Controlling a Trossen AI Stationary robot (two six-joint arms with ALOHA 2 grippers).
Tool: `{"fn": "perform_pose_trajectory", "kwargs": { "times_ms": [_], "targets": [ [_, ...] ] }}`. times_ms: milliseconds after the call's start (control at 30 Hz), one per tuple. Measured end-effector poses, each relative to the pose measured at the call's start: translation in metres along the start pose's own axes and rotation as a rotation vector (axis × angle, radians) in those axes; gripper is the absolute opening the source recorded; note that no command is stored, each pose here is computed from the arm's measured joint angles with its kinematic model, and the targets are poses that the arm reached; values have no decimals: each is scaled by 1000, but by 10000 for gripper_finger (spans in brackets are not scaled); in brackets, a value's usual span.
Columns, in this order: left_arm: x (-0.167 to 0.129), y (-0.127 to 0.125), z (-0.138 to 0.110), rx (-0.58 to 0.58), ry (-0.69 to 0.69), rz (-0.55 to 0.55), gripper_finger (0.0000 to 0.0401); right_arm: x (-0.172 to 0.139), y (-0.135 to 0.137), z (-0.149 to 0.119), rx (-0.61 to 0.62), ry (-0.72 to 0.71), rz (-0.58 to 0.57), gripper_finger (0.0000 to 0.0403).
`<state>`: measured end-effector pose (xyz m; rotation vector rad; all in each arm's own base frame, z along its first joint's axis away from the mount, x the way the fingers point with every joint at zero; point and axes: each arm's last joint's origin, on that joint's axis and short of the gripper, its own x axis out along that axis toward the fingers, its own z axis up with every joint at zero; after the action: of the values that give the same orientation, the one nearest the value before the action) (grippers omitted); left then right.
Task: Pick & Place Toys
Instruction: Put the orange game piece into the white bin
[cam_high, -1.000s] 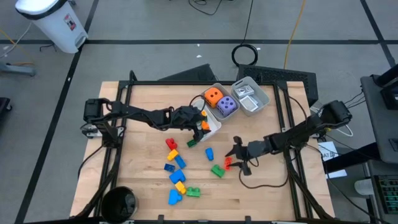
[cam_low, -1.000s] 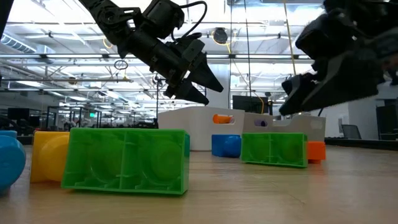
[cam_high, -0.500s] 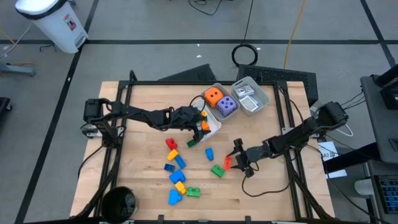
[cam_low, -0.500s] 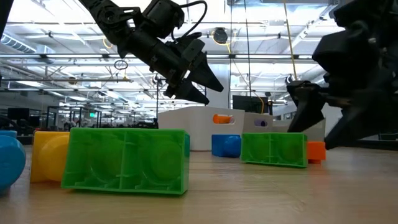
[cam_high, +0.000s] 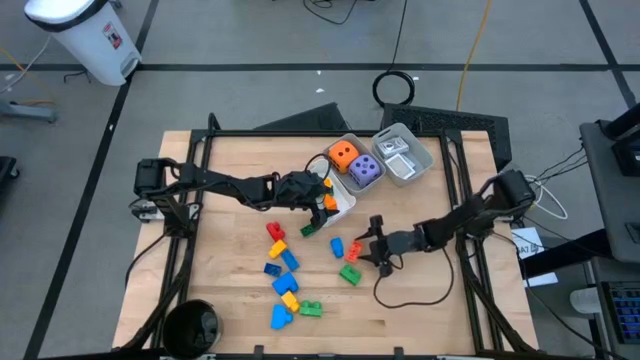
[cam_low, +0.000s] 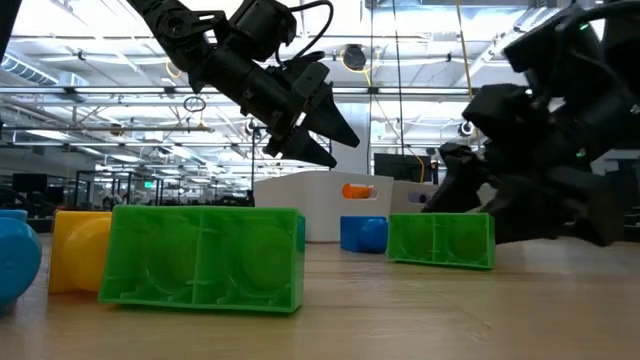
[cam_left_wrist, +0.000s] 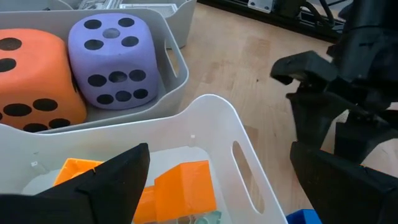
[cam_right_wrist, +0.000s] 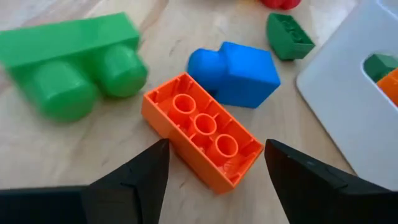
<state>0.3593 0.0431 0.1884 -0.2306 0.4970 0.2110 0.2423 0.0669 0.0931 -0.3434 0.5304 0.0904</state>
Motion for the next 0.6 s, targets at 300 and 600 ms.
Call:
{"fn": "perform_pose_trajectory", "kwargs": {
  "times_ms": [300, 600],
  "targets": [
    [0, 0, 0, 0, 0, 0, 392, 16, -4, -10, 88, -53, -14, 239],
    [0, 0, 0, -2, 0, 0, 392, 22, -8, -14, 114, -108, 115, 227]
  ]
}}
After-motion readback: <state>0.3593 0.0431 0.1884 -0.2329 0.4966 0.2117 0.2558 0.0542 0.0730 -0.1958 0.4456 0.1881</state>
